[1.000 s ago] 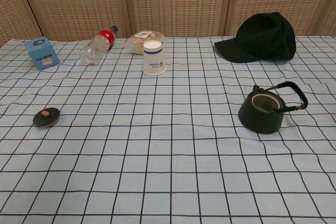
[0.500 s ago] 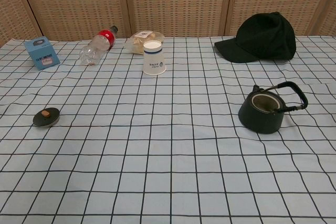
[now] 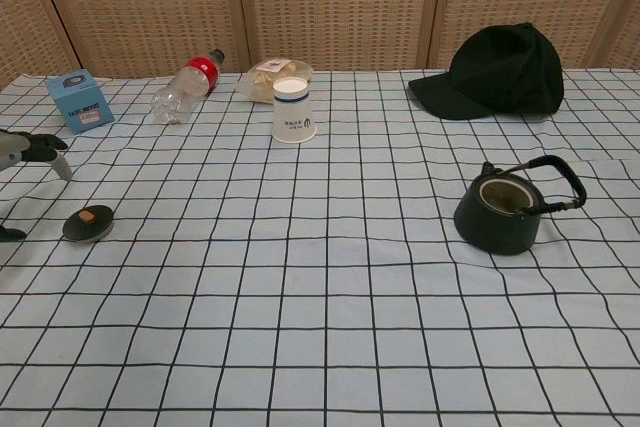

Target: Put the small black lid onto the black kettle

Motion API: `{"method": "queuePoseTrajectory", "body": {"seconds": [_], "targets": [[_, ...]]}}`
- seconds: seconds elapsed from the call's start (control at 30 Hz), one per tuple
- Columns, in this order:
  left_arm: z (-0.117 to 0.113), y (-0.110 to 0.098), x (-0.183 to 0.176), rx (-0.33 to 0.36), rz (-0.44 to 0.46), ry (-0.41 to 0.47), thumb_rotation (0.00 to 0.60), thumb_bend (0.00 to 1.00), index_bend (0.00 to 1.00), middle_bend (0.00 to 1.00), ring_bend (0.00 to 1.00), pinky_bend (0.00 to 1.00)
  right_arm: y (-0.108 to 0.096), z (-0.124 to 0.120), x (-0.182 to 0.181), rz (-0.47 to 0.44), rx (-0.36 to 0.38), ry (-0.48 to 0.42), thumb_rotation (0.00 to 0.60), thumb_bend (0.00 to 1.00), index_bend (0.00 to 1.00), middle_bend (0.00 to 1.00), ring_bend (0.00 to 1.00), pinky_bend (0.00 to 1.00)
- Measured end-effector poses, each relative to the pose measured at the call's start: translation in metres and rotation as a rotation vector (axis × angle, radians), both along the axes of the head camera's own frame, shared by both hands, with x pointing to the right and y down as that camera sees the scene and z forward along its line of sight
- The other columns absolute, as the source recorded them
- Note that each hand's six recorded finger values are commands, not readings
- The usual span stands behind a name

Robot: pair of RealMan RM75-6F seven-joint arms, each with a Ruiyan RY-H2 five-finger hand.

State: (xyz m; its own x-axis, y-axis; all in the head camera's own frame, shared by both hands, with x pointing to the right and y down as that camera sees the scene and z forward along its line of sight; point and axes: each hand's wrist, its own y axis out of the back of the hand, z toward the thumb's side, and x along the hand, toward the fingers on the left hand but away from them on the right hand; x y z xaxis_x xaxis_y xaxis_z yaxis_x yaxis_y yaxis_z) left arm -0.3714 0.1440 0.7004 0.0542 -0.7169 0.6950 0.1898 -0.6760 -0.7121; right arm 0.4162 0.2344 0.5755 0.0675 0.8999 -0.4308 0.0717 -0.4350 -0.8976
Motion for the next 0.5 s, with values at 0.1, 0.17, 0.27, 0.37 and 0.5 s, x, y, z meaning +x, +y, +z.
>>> {"method": "queuePoseTrajectory", "body": {"seconds": [0.1,0.17,0.27,0.37,0.5], "targets": [[0.008,-0.003,0.008,-0.009,0.011,-0.012,0.600,0.25,0.23,0.00,0.00,0.00,0.000,0.000,0.000,0.000,-0.001,-0.003,0.600,0.19,0.05,0.00,0.00,0.00],[0.013,-0.004,0.011,-0.015,0.015,-0.019,0.600,0.25,0.23,0.00,0.00,0.00,0.000,0.001,0.000,-0.001,-0.003,-0.003,0.600,0.19,0.05,0.00,0.00,0.00],[0.020,-0.004,0.015,-0.027,0.019,-0.027,0.600,0.25,0.23,0.00,0.00,0.00,0.000,0.002,0.001,0.002,-0.006,-0.004,0.600,0.19,0.05,0.00,0.00,0.00],[0.025,-0.003,0.019,-0.040,0.023,-0.031,0.600,0.25,0.24,0.00,0.00,0.00,-0.001,0.002,0.002,0.005,-0.008,-0.003,0.600,0.19,0.05,0.00,0.00,0.00],[0.031,-0.003,0.023,-0.047,0.027,-0.032,0.600,0.26,0.28,0.00,0.00,0.00,-0.001,0.002,0.003,0.006,-0.007,-0.006,0.600,0.19,0.05,0.00,0.00,0.00]]}}
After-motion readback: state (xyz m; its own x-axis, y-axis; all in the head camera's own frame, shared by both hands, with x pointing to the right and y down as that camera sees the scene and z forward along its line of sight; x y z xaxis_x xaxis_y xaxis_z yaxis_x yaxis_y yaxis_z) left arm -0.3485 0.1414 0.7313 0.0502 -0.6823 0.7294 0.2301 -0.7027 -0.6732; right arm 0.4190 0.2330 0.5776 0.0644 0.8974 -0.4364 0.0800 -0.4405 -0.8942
